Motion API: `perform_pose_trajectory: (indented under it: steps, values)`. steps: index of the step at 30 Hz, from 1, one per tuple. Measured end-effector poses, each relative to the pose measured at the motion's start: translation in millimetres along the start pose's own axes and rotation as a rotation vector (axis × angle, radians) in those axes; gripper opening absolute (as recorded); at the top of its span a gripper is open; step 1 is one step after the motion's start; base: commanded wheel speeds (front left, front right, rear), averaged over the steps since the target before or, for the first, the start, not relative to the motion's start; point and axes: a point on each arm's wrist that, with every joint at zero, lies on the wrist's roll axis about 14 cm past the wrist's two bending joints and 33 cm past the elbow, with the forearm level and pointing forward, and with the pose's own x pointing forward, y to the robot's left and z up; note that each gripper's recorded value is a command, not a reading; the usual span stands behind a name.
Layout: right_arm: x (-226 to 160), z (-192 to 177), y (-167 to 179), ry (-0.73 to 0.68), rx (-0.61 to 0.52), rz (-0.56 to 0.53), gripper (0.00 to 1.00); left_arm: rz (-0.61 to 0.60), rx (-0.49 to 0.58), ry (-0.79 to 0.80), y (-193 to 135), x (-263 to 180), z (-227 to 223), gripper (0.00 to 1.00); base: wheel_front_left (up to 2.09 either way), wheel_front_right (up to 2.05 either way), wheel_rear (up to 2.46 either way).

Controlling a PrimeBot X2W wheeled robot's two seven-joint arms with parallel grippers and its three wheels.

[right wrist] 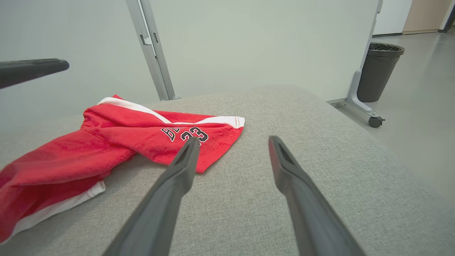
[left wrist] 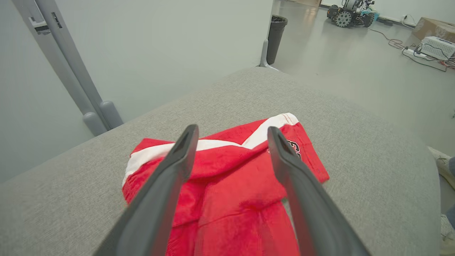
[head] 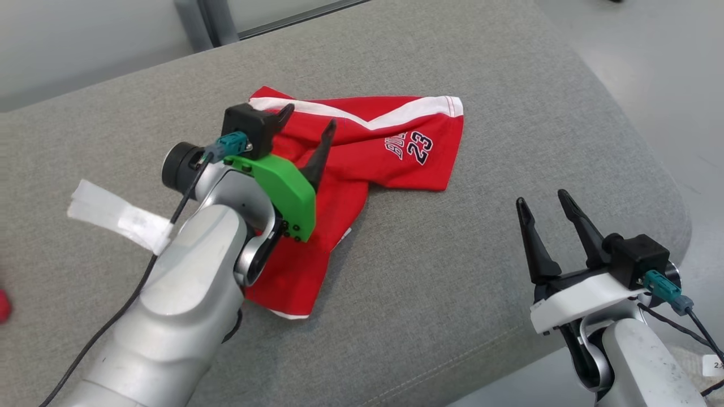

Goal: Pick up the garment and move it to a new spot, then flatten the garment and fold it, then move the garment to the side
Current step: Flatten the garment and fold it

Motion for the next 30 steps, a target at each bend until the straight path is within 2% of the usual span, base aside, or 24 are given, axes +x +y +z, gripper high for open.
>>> perform_pose_trajectory:
  steps: [7,16,22,30]
  values:
    - [-1.6,5.4,-0.9,-0.016,-0.034,0.019,1.0,0.108,0.036,0.05,36.5,-38.9,-25.3,1.0,0.0,0.0,0.0]
    - [-4.9,5.7,5.2,-0.02,-0.046,0.045,1.0,0.172,0.025,0.022,47.3,-63.5,-23.6,1.0,0.0,0.0,0.0]
    - [-4.2,2.1,10.3,-0.01,-0.038,0.055,1.0,0.18,0.002,0.03,49.5,-64.3,-26.2,1.0,0.0,0.0,0.0]
    - [-1.0,-5.4,21.9,0.012,-0.009,0.077,1.0,0.208,-0.037,0.154,63.8,-53.6,-46.0,1.0,0.0,0.0,0.0]
